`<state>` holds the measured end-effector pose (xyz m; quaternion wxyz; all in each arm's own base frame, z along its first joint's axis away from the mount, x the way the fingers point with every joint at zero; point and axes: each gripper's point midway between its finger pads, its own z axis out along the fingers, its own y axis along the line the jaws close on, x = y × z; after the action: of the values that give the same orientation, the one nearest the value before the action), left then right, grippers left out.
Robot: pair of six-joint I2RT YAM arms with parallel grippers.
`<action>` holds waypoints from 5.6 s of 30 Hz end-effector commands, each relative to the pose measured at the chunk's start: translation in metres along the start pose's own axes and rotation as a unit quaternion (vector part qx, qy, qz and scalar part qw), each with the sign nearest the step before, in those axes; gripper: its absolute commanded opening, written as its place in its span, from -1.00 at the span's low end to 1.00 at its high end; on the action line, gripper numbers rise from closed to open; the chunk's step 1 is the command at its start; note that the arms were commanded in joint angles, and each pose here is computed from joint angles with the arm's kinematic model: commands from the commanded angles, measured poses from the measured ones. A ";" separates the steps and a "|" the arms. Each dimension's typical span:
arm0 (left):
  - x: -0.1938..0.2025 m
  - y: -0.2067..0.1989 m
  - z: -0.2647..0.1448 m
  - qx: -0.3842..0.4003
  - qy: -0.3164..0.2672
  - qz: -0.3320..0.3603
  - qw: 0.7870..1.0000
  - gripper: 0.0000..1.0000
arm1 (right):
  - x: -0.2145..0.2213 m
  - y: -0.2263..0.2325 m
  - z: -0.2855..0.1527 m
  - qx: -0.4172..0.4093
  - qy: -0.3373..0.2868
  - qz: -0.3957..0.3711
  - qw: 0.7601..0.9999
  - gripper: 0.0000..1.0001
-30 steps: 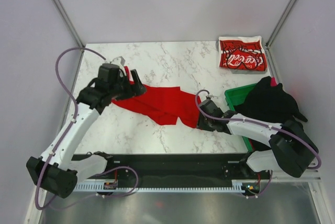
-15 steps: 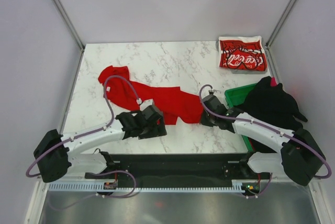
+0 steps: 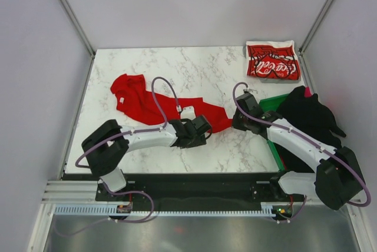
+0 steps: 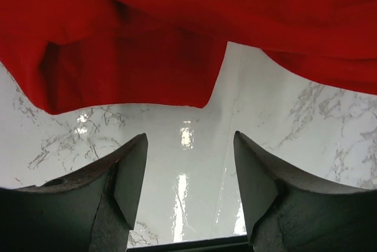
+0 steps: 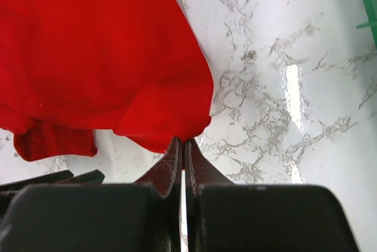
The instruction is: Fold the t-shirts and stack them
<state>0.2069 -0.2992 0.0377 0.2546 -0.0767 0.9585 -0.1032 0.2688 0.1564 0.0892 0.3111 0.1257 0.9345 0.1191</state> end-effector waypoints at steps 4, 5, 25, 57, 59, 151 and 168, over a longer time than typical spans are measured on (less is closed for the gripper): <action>-0.017 0.007 0.009 -0.045 -0.055 -0.047 0.996 0.33 | -0.008 0.007 -0.003 -0.018 0.002 -0.014 1.000 -1.00; -0.016 0.009 0.012 -0.051 -0.054 -0.042 0.996 0.33 | -0.005 0.005 -0.002 -0.017 0.005 -0.015 1.000 -1.00; -0.021 0.014 0.023 -0.097 -0.068 0.032 0.992 -0.96 | -0.008 0.002 0.002 -0.036 0.020 -0.002 0.999 -1.00; -0.260 0.053 -0.553 0.280 -0.548 0.247 0.748 -0.96 | -0.219 0.014 -0.474 -0.226 -0.528 0.009 0.819 -1.00; -0.257 0.060 -0.579 0.312 -0.584 0.248 0.708 -0.96 | -0.212 -0.001 -0.492 -0.224 -0.559 0.024 0.798 -1.00; -0.355 0.117 0.130 0.017 -0.121 0.029 0.992 0.55 | 0.052 -0.024 0.070 -0.015 0.177 0.005 0.984 0.96; -0.392 0.115 0.113 -0.034 -0.187 0.020 0.982 0.36 | 0.062 -0.021 0.075 -0.016 0.187 -0.013 0.982 0.96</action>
<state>0.5582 -0.1420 0.0537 0.3623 -0.0569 0.9275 -0.0719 0.3101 0.1875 0.0331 0.2249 0.0856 0.9469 0.2132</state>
